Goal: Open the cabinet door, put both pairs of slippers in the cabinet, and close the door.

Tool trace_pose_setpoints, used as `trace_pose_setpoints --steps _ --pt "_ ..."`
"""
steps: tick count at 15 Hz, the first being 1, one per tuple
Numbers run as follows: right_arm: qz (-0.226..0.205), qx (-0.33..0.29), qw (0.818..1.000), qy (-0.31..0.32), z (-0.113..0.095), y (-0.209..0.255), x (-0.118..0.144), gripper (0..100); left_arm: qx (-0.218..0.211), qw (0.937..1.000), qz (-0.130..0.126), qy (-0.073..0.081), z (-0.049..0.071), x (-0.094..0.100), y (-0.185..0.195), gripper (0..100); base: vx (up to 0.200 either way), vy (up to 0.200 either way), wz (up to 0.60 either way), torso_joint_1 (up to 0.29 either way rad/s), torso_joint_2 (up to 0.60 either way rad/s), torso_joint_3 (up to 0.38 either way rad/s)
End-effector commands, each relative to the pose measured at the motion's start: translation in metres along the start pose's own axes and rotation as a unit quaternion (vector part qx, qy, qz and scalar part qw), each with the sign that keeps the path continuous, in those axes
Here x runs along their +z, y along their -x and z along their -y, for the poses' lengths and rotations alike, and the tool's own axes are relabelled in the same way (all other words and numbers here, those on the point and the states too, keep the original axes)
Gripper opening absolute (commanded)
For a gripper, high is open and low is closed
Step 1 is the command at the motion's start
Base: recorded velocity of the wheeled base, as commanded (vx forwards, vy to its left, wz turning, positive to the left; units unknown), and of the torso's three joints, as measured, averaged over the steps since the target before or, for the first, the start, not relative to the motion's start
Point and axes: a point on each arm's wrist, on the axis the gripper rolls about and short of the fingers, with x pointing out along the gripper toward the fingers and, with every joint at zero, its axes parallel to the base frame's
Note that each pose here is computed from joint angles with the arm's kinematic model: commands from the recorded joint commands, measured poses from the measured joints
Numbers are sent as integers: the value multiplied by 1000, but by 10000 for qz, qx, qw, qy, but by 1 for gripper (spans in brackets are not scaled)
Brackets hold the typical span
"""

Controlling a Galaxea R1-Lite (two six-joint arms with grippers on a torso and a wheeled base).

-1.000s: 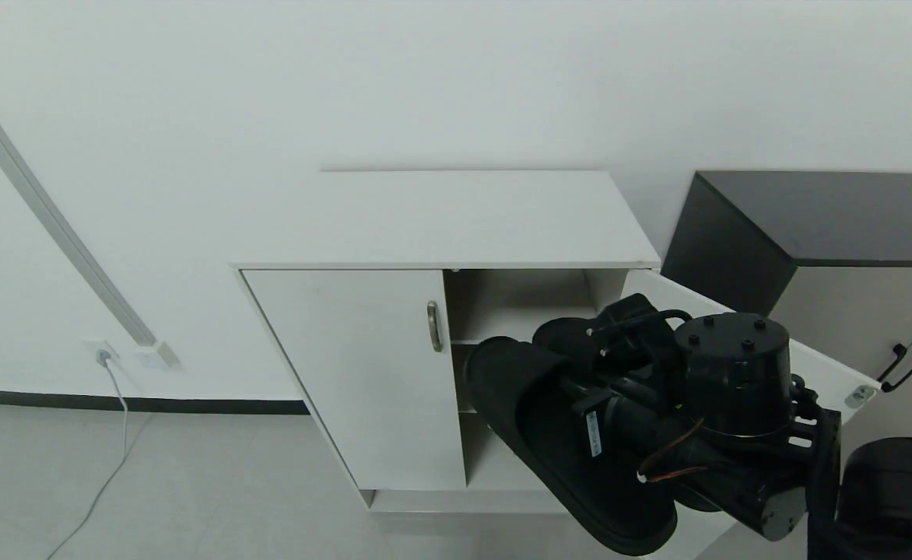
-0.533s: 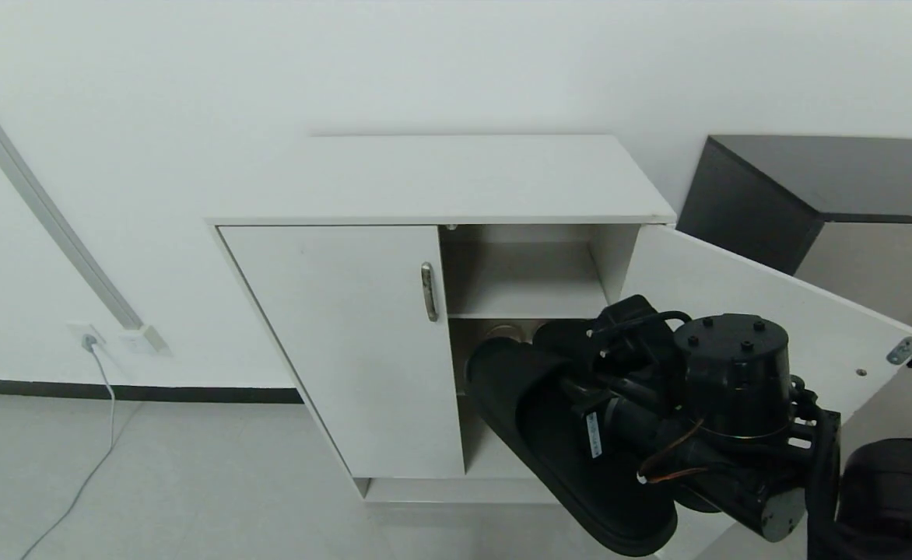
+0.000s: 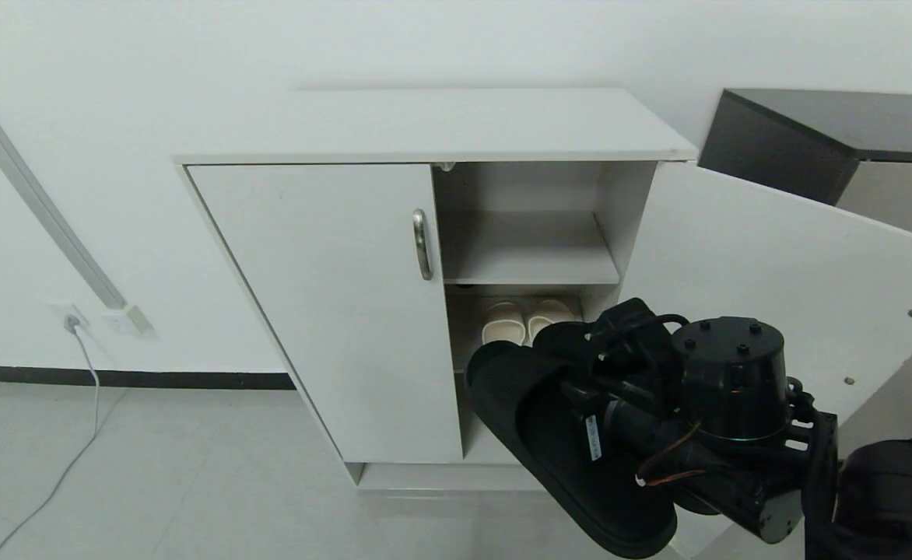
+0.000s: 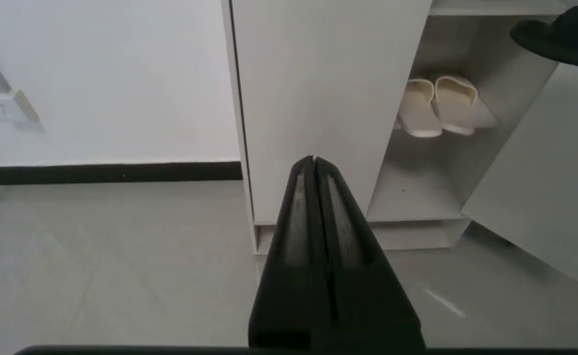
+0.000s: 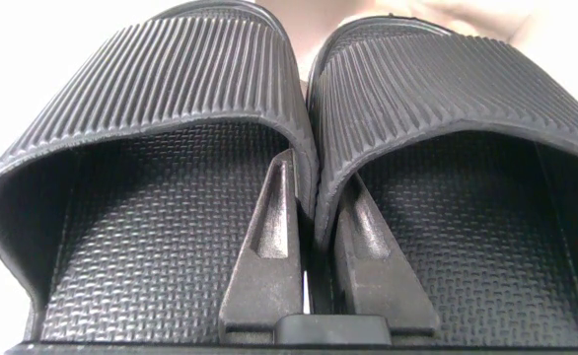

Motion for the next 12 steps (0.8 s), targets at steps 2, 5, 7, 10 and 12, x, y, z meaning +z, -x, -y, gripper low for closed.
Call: trace_pose_setpoints --steps 2,5,7,10,12 --pt "-4 5 10000 1 0 0 -1 0 -4 10000 1 0 0 0 0 0 0 0 0 -124 461 352" --pt "128 39 9999 65 -2 1 -1 0 4 10000 1 0 0 0 0 0 0 0 0 -93 453 357" --pt "142 40 9999 83 -2 0 -3 0 -4 10000 1 0 0 0 0 0 0 0 0 -56 437 376" --pt "121 39 9999 90 -3 -2 -4 0 -4 10000 1 8 0 0 0 0 0 0 0 -23 417 382" --pt "106 38 9999 95 -3 -2 -5 0 -4 10000 1 8 0 0 0 0 0 0 0 0 158 161"
